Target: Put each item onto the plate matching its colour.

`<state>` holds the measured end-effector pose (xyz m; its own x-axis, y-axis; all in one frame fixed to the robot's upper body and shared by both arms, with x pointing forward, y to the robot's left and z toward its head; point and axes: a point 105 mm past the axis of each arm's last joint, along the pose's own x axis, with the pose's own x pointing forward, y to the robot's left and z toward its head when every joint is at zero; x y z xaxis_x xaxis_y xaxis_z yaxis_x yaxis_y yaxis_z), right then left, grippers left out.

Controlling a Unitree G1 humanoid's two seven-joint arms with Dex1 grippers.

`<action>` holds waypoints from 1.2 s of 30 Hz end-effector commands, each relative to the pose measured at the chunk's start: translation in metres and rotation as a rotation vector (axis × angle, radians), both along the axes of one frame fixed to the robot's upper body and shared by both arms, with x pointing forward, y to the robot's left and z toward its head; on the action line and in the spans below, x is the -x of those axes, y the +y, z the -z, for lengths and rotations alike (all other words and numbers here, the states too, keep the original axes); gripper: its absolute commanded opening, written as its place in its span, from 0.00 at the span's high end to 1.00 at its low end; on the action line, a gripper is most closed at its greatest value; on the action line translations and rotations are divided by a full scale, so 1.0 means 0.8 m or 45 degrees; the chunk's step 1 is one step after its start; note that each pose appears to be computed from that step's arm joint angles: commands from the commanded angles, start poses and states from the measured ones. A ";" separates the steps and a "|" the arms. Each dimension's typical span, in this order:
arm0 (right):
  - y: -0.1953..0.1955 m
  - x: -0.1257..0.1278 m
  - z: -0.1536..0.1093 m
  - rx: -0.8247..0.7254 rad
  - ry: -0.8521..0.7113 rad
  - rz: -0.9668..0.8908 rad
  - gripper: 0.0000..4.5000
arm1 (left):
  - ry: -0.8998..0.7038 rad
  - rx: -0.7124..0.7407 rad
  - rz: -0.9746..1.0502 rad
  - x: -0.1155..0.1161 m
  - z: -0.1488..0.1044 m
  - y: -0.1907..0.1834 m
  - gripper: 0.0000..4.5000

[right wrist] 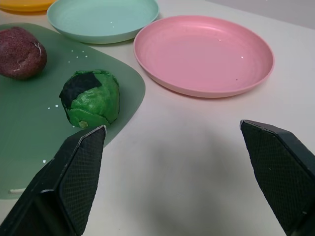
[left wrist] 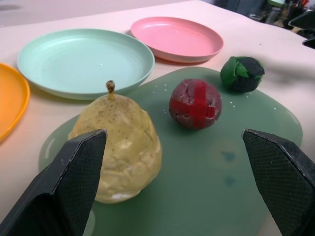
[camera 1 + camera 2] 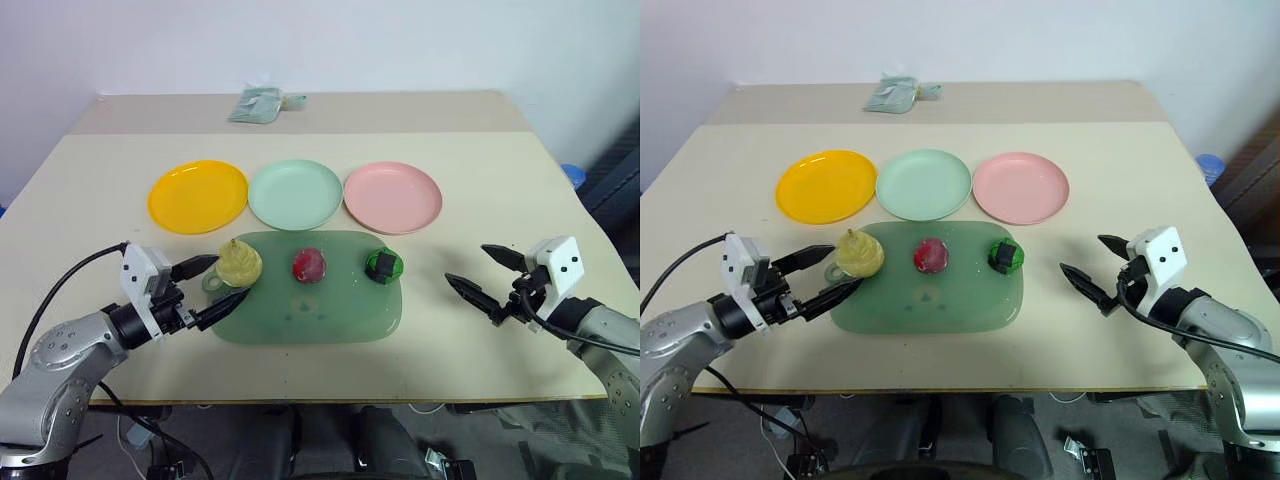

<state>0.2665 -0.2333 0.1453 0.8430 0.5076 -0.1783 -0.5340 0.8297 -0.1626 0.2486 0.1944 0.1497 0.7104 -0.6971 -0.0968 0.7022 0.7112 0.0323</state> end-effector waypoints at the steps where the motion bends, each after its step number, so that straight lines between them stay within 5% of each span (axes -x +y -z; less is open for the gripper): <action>1: 0.000 -0.002 -0.013 0.000 -0.060 -0.013 0.01 | -0.043 -0.020 0.005 0.005 -0.012 0.000 0.00; 22: 0.015 -0.007 -0.022 -0.062 -0.129 -0.131 0.01 | -0.121 0.059 -0.037 0.005 -0.020 0.004 0.00; 36: 0.091 0.007 -0.050 -0.140 -0.169 -0.702 0.01 | -0.077 0.188 -0.310 -0.029 -0.014 -0.002 0.00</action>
<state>0.2639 -0.1631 0.1782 0.4946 0.8689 -0.0212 -0.8610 0.4865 -0.1483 0.2712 0.1983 0.1533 0.8622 -0.5062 0.0182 0.5062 0.8596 -0.0694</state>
